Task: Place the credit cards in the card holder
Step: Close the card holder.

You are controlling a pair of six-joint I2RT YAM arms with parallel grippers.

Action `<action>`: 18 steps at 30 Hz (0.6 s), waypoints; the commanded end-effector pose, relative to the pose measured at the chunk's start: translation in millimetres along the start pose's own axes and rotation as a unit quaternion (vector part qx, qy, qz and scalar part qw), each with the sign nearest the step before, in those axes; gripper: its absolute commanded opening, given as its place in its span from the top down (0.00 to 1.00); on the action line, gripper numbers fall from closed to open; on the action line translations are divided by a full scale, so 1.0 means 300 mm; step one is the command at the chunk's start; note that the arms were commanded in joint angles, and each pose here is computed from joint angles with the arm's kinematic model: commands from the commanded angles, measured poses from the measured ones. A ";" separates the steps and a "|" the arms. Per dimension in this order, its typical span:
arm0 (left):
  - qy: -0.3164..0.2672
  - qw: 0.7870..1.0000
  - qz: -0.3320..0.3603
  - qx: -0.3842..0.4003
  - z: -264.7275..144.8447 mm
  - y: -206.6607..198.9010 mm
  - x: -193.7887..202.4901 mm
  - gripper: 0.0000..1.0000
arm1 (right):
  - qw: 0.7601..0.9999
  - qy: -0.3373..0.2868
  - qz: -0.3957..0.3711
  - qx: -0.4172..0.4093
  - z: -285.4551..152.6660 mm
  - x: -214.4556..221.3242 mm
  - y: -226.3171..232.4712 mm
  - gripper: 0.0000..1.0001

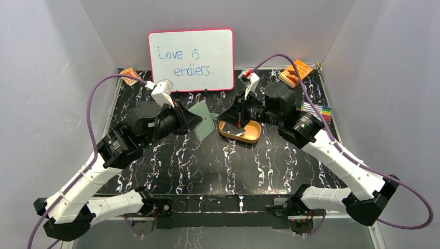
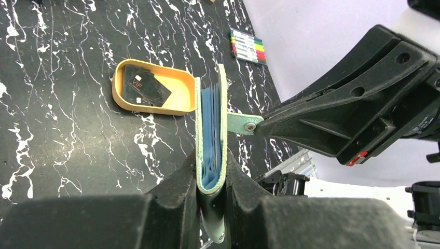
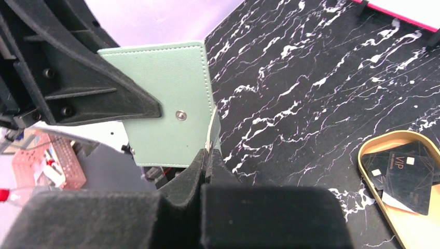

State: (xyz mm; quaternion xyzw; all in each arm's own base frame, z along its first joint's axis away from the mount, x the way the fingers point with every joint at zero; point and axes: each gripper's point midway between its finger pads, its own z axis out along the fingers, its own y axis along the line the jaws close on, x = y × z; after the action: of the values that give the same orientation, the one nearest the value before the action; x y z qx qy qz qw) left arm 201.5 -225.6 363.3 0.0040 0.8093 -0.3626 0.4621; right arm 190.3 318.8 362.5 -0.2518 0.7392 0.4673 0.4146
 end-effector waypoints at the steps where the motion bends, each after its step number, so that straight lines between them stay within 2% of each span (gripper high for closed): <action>1: 0.002 0.999 0.025 0.021 -0.006 -0.041 -0.028 1.00 | 0.996 -0.026 -0.044 -0.067 -0.052 -0.101 0.122 1.00; 7: 0.018 0.997 0.053 0.044 -0.005 -0.072 -0.019 1.00 | 0.995 -0.028 -0.042 -0.085 -0.056 -0.105 0.146 1.00; 18: 0.021 0.997 0.050 0.053 -0.009 -0.079 -0.013 1.00 | 0.995 -0.032 -0.038 -0.083 -0.054 -0.087 0.135 1.00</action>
State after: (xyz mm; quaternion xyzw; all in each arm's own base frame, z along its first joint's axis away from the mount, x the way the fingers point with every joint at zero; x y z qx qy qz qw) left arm 196.2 -241.9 367.5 0.0693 0.8081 -0.3719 0.4516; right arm 174.1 323.2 373.5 -0.2892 0.7188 0.4925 0.3965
